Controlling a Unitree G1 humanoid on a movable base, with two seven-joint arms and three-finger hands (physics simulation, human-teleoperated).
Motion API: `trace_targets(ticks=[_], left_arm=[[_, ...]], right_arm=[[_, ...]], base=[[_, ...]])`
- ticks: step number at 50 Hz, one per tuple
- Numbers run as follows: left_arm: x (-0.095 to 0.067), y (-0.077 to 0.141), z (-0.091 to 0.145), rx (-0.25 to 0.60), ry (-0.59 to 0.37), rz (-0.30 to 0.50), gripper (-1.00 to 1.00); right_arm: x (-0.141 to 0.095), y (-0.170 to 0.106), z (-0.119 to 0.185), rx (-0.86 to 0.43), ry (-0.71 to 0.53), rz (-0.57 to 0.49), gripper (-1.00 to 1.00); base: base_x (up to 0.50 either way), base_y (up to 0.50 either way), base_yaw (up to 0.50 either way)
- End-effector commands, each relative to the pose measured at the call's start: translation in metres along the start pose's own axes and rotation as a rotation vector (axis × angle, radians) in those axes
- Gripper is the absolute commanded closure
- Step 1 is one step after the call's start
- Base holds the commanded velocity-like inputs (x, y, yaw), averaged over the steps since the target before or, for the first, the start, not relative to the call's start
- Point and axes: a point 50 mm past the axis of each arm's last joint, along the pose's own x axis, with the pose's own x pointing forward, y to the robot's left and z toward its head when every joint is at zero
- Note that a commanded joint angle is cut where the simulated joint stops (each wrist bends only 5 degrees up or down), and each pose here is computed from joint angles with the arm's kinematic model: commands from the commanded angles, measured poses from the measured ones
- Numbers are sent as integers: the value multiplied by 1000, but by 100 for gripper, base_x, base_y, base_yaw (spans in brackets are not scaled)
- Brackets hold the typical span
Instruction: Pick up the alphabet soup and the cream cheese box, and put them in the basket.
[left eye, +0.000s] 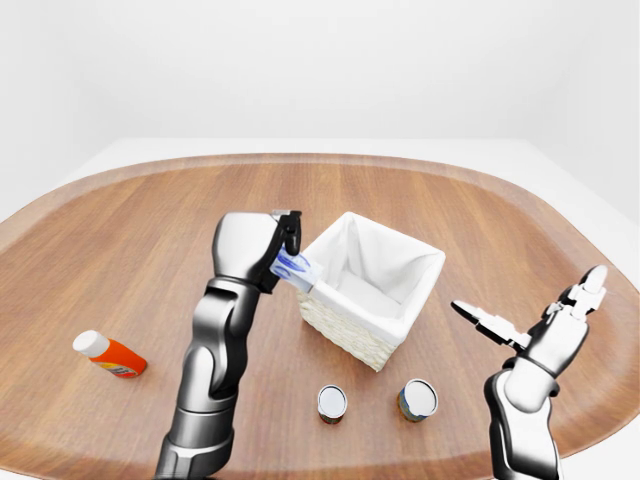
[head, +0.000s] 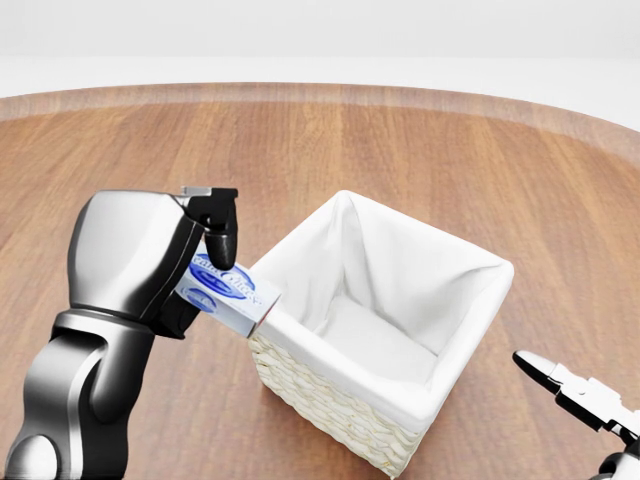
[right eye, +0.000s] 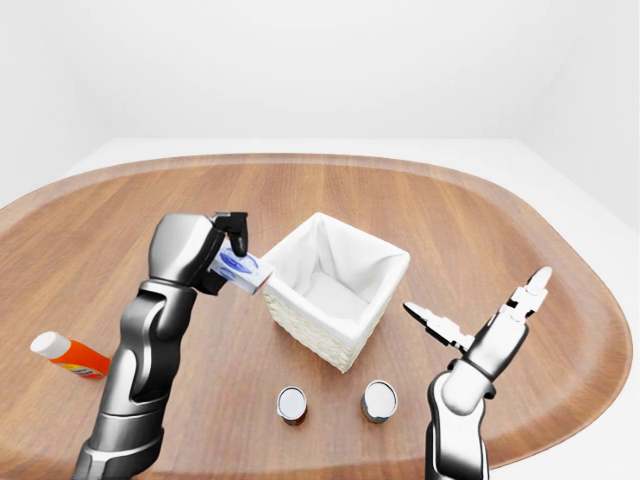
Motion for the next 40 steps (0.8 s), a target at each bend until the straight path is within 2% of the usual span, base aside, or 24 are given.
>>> trace_targets(ticks=[1,9,13,32,40], left_arm=[[17,21,28,24,-87,53,100],[37,18,49,24,-125,41,100],[48,7,50,32,-123,21,100],[85,-18,61,43,-135,-46,100],[99,-31,71,95,-161,-91,100]], right_arm=[[0,-1,2,6,-1,-4,-100],[0,-1,2,14,-4,-6,-100],[0,-2,2,16,-2,-7,-100],[0,-2,2,21,-8,-7,-100],[0,-2,2,22,-6,-8,-100]], base=[[0,0,0],[0,0,0],[0,0,0],[0,0,0],[0,0,0]])
